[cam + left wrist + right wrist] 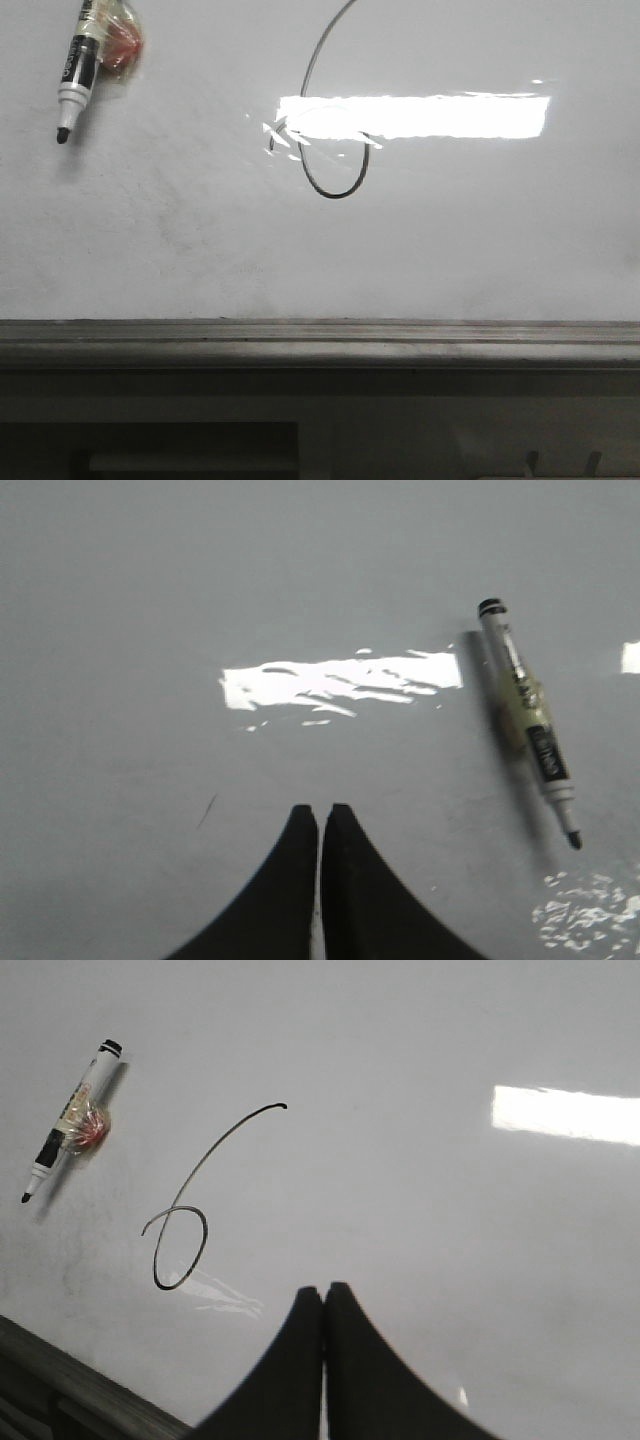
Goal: Write number 6 on whiteboard
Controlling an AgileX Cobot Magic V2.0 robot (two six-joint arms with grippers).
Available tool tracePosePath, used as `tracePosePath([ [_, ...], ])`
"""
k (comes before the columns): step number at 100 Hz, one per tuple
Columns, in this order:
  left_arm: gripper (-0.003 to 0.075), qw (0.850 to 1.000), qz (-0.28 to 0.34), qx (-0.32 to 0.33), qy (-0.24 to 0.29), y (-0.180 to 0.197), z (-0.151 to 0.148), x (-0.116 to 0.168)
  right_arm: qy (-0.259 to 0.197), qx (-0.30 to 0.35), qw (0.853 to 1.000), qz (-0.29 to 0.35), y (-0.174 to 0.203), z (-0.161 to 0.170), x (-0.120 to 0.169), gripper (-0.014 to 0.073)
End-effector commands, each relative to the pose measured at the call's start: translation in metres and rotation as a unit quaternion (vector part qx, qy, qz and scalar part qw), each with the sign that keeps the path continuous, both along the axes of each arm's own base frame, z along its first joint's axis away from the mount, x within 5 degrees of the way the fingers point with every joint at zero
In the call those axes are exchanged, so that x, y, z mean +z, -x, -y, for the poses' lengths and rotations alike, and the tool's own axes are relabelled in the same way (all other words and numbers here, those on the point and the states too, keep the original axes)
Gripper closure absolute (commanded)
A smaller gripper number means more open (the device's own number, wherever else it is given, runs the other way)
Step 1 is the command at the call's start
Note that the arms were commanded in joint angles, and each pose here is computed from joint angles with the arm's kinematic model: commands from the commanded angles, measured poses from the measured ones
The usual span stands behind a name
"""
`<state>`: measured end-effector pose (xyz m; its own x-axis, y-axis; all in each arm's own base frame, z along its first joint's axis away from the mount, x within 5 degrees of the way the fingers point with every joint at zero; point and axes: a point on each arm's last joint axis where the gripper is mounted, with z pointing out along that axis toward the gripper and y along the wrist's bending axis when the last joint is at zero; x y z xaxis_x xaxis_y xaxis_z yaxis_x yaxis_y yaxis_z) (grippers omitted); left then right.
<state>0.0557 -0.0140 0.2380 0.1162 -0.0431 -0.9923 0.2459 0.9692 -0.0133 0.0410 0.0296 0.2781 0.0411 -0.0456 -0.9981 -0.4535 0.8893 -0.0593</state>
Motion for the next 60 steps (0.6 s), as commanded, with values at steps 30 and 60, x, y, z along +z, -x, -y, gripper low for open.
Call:
tracePosePath([
  [30, 0.074, 0.997, 0.023, 0.074, -0.009, 0.002, -0.008, -0.028, -0.017, -0.024, 0.999, 0.034, -0.001, 0.004, 0.013, 0.066],
  [60, 0.074, 0.998, 0.001, 0.056, -0.011, 0.001, -0.006, -0.033, -0.017, -0.024, 0.999, 0.034, -0.001, 0.004, 0.013, 0.066],
])
